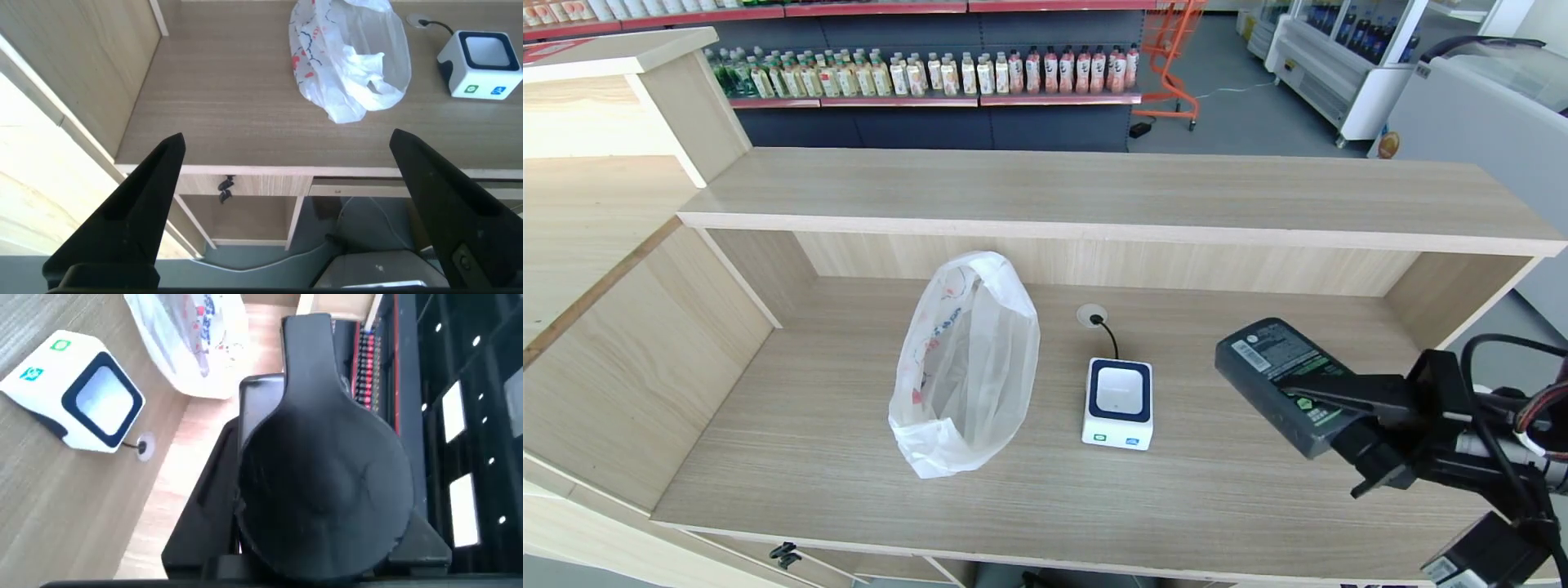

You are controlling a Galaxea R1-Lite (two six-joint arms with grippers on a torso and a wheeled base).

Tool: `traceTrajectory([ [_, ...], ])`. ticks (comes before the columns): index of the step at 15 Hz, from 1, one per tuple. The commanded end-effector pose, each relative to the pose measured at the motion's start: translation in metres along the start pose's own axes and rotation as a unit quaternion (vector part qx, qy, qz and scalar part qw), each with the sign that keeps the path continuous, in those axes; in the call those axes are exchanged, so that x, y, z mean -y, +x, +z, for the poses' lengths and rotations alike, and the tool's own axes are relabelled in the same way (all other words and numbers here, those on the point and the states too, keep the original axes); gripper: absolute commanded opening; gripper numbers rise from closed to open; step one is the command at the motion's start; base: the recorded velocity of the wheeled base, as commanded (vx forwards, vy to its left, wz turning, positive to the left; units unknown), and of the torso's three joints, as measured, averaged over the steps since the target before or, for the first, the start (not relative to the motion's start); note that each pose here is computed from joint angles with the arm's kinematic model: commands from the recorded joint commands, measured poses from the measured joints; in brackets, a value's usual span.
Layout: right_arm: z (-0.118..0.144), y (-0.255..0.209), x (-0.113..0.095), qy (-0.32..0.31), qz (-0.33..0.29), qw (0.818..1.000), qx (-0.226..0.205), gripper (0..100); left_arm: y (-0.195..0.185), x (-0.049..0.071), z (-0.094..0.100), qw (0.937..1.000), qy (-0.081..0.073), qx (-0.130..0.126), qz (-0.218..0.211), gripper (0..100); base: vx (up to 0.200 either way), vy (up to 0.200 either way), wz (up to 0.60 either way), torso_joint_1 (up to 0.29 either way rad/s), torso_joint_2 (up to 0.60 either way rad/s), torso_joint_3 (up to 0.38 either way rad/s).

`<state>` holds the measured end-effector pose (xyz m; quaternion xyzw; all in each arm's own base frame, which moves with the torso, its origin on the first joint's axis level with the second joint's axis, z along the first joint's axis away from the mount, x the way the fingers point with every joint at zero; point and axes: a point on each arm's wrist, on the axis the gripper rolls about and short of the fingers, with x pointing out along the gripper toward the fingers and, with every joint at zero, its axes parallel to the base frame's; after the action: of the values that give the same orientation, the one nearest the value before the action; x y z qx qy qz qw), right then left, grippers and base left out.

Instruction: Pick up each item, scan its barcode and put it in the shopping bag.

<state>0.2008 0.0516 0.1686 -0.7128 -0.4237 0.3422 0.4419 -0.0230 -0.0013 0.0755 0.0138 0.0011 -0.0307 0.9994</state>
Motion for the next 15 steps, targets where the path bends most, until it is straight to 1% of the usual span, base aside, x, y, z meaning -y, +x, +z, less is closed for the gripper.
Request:
traceTrajectory([
  [1, 0.039, 0.033, -0.027, -0.009, 0.019, 0.984, 0.179, 0, 0.0, 0.0, 0.0, 1.0, 0.0, -0.001, 0.0, 100, 0.0, 0.0, 0.0, 0.0, 0.0, 0.0],
  [2, 0.052, 0.034, -0.037, 0.005, 0.041, 0.972, 0.23, 0, 0.0, 0.0, 0.0, 1.0, 0.0, -0.001, 0.0, 100, 0.0, 0.0, 0.0, 0.0, 0.0, 0.0],
  [3, 0.059, 0.033, -0.04, -0.001, 0.033, 0.964, 0.262, 0, 0.0, 0.0, 0.0, 1.0, 0.0, -0.002, 0.0, 100, 0.0, 0.0, 0.0, 0.0, 0.0, 0.0],
  [4, 0.062, 0.035, -0.038, -0.025, -0.008, 0.958, 0.286, 0, 0.0, 0.0, 0.0, 1.0, 0.0, -0.001, 0.0, 100, 0.0, 0.0, 0.0, 0.0, 0.0, 0.0],
  [5, 0.06, 0.038, -0.036, -0.054, -0.041, 0.954, 0.292, 0, 0.0, 0.0, 0.0, 1.0, 0.0, -0.001, 0.0, 100, 0.0, 0.0, 0.0, 0.0, 0.0, 0.0],
  [7, 0.06, 0.045, -0.045, -0.061, -0.044, 0.95, 0.302, 0, 0.0, 0.0, 0.0, 1.0, 0.0, -0.001, 0.0, 100, 0.0, 0.0, 0.0, 0.0, 0.0, 0.0],
  [8, 0.058, 0.05, -0.044, -0.071, -0.051, 0.949, 0.304, 0, 0.0, 0.0, 0.0, 1.0, 0.0, -0.001, 0.0, 100, 0.0, 0.0, 0.0, 0.0, 0.0, 0.0],
  [10, 0.053, 0.056, -0.043, -0.095, -0.062, 0.948, 0.296, 0, 0.0, 0.0, 0.0, 1.0, 0.0, -0.001, 0.0, 100, 0.0, 0.0, 0.0, 0.0, 0.0, 0.0],
  [11, 0.049, 0.058, -0.039, -0.112, -0.07, 0.948, 0.288, 0, 0.0, 0.0, 0.0, 1.0, 0.0, -0.001, 0.001, 100, 0.0, 0.0, 0.0, 0.0, 0.0, 0.0],
  [15, 0.044, 0.06, -0.034, -0.133, -0.08, 0.948, 0.279, 0, 0.0, 0.0, 0.0, 1.0, 0.0, -0.001, 0.0, 100, 0.0, 0.0, 0.0, 0.0, 0.0, 0.0],
])
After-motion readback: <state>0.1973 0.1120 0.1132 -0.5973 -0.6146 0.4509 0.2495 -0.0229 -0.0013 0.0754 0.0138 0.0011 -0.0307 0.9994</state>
